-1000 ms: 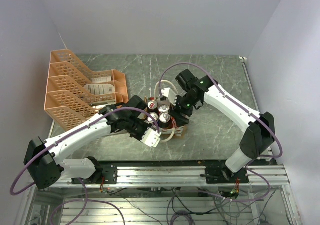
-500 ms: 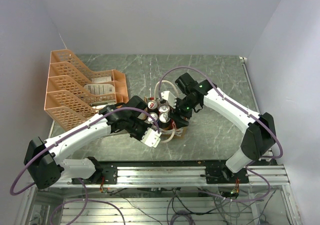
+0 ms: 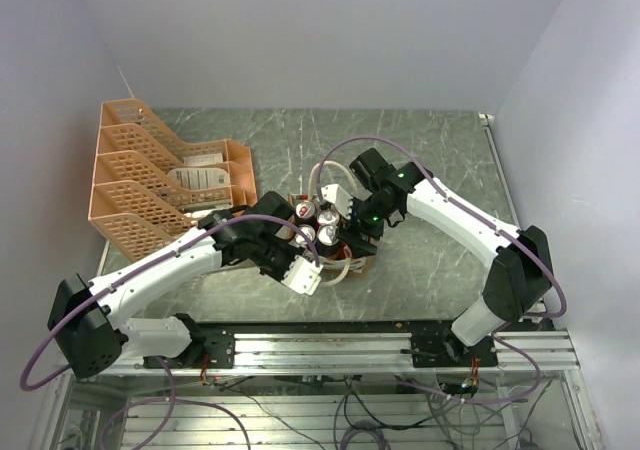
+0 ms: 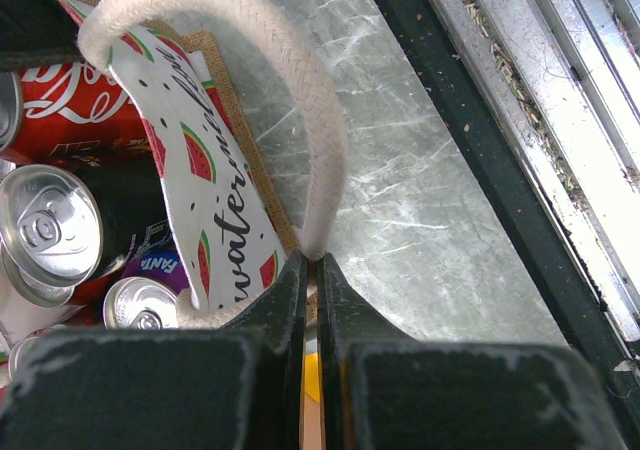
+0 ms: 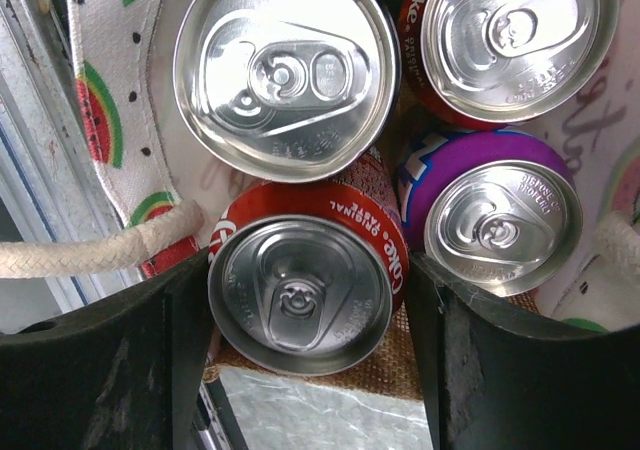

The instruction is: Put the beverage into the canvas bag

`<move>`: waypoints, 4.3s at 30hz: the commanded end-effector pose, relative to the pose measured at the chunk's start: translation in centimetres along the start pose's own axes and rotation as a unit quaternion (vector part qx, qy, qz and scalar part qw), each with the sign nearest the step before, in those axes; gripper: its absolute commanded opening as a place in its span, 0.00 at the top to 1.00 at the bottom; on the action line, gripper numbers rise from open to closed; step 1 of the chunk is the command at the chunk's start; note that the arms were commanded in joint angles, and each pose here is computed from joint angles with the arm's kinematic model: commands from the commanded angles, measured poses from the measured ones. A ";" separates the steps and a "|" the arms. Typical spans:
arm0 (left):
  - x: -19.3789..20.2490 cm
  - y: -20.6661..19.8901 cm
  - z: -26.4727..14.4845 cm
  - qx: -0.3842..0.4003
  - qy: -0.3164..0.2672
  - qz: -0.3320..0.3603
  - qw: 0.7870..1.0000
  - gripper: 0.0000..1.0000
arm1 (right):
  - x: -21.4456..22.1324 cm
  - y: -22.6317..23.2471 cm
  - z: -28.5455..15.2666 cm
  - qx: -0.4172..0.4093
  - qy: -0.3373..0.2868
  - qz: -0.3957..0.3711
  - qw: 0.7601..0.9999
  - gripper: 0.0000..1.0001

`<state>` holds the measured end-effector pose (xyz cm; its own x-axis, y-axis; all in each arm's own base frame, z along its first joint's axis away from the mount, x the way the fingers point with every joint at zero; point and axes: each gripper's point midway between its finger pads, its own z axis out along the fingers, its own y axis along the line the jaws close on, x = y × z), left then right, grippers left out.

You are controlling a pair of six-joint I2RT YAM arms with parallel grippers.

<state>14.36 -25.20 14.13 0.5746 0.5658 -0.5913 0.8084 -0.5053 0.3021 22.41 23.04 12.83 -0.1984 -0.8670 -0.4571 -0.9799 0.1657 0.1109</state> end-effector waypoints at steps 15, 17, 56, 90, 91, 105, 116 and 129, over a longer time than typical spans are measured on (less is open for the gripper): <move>-1.1 0.2 0.0 -0.006 -0.020 0.010 1.000 0.93 | 0.0 1.6 -1.6 -0.008 -0.004 0.002 1.000 0.24; -1.1 0.2 0.0 -0.006 -0.019 0.009 1.000 0.93 | -0.6 1.7 -2.2 -0.010 -0.014 -0.003 1.000 0.25; -1.0 0.2 0.0 -0.004 -0.016 0.010 1.000 0.93 | -0.3 -0.6 -0.4 0.036 -0.015 0.005 0.999 0.59; -1.3 0.3 0.0 -0.001 -0.021 0.008 1.000 0.93 | 1.5 -2.6 1.0 0.103 -0.015 -0.014 0.994 0.36; -1.3 0.3 -0.1 -0.002 -0.022 0.007 1.000 0.93 | 1.4 -2.6 0.7 0.106 -0.017 -0.016 0.994 0.36; -4.0 1.3 -2.4 -0.024 -0.071 -0.025 0.997 0.90 | -3.2 -2.3 -8.9 0.163 -0.141 -0.026 0.976 0.31; -5.0 2.8 -5.4 -0.076 -0.101 -0.063 0.990 0.39 | -0.2 -4.9 -15.7 0.257 -0.227 0.060 0.937 0.27; -1.2 10.0 -14.5 -0.354 -0.069 -0.241 0.901 0.05 | 10.3 -13.2 -20.8 0.460 -0.182 0.285 0.821 0.06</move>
<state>19.45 -22.95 24.26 0.2531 0.5576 -0.7906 0.9423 0.0429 0.3320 31.53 5.96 24.64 -0.4059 -0.4443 -0.7986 -0.4974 0.8405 -0.2149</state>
